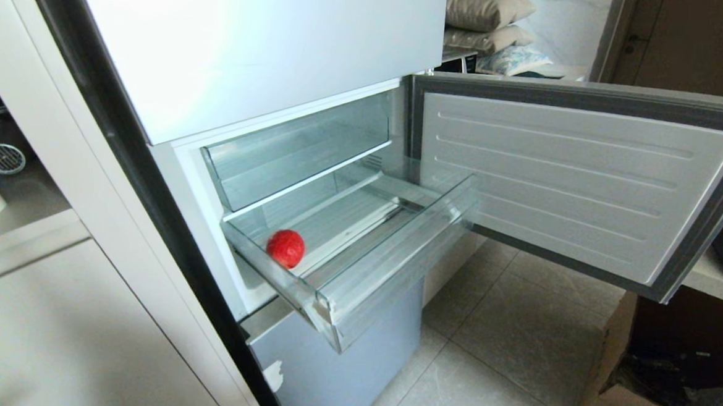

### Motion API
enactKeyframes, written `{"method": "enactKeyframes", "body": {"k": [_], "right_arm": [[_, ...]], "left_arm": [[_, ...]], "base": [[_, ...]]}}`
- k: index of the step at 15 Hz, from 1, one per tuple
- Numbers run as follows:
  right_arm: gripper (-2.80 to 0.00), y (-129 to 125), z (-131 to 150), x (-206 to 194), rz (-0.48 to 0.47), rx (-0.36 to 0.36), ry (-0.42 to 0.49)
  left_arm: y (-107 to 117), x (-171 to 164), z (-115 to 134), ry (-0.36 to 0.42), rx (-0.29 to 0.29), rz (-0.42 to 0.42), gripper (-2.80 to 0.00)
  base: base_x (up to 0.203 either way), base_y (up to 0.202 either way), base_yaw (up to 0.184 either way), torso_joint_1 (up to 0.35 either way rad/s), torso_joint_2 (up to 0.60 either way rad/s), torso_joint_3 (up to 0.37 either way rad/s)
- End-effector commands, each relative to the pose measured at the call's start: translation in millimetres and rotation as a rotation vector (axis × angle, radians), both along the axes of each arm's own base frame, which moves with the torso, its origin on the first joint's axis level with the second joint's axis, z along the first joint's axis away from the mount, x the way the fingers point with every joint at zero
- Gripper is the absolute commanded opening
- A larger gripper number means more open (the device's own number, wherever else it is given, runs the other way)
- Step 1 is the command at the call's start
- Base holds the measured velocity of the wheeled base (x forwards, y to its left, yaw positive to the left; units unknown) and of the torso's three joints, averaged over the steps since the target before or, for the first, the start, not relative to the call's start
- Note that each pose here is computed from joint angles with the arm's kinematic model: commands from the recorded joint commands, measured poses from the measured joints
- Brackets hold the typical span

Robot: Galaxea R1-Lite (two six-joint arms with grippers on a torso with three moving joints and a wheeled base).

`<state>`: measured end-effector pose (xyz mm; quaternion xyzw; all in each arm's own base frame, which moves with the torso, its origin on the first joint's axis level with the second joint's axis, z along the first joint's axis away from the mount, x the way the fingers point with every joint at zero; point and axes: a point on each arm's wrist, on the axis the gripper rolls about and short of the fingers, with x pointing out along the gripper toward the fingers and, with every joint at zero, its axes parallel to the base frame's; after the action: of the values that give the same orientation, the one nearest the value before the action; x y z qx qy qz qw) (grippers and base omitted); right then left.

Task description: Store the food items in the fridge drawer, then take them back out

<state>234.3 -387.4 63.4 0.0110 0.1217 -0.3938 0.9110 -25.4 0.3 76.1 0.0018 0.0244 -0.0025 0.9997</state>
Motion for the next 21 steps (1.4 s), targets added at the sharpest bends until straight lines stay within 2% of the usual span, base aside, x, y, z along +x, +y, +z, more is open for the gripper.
{"method": "enactKeyframes", "body": {"k": [1, 5, 6, 10, 13, 15, 17, 19, 21], "right_arm": [[0.00, -1, -5, 1, 0.001, 0.002, 0.003], [0.00, -4, -12, 2, 0.001, 0.010, 0.007], [-2.80, -4, -12, 2, 0.001, 0.010, 0.007], [-2.80, -1, -3, 1, -0.001, 0.005, -0.006], [-2.80, 17, 31, -12, -0.008, -0.003, -0.044], [-2.80, 51, 74, -33, 0.016, -0.011, -0.076], [-2.80, 106, 113, -64, 0.060, -0.022, -0.099], [-2.80, 162, 129, -94, 0.123, -0.028, -0.117], [-2.80, 216, 124, -123, 0.196, -0.013, -0.124]], "left_arm": [[0, 0, 0, 0.000, 0.000, 0.000, -2.80], [0, 0, 0, 0.000, 0.000, 0.000, -2.80], [0, 0, 0, 0.000, 0.000, 0.000, -2.80], [0, 0, 0, 0.000, 0.000, 0.000, -2.80], [0, 0, 0, 0.000, 0.000, 0.000, -2.80], [0, 0, 0, 0.000, 0.000, 0.000, -2.80], [0, 0, 0, 0.000, 0.000, 0.000, -2.80], [0, 0, 0, 0.000, 0.000, 0.000, -2.80], [0, 0, 0, 0.000, 0.000, 0.000, -2.80]], "base": [[0.000, 0.000, 0.000, 0.000, 0.00, 0.000], [0.000, 0.000, 0.000, 0.000, 0.00, 0.000], [0.000, 0.000, 0.000, 0.000, 0.00, 0.000], [0.000, 0.000, 0.000, 0.000, 0.00, 0.000], [0.000, 0.000, 0.000, 0.000, 0.00, 0.000], [0.000, 0.000, 0.000, 0.000, 0.00, 0.000], [0.000, 0.000, 0.000, 0.000, 0.00, 0.000], [0.000, 0.000, 0.000, 0.000, 0.00, 0.000], [0.000, 0.000, 0.000, 0.000, 0.00, 0.000]]}}
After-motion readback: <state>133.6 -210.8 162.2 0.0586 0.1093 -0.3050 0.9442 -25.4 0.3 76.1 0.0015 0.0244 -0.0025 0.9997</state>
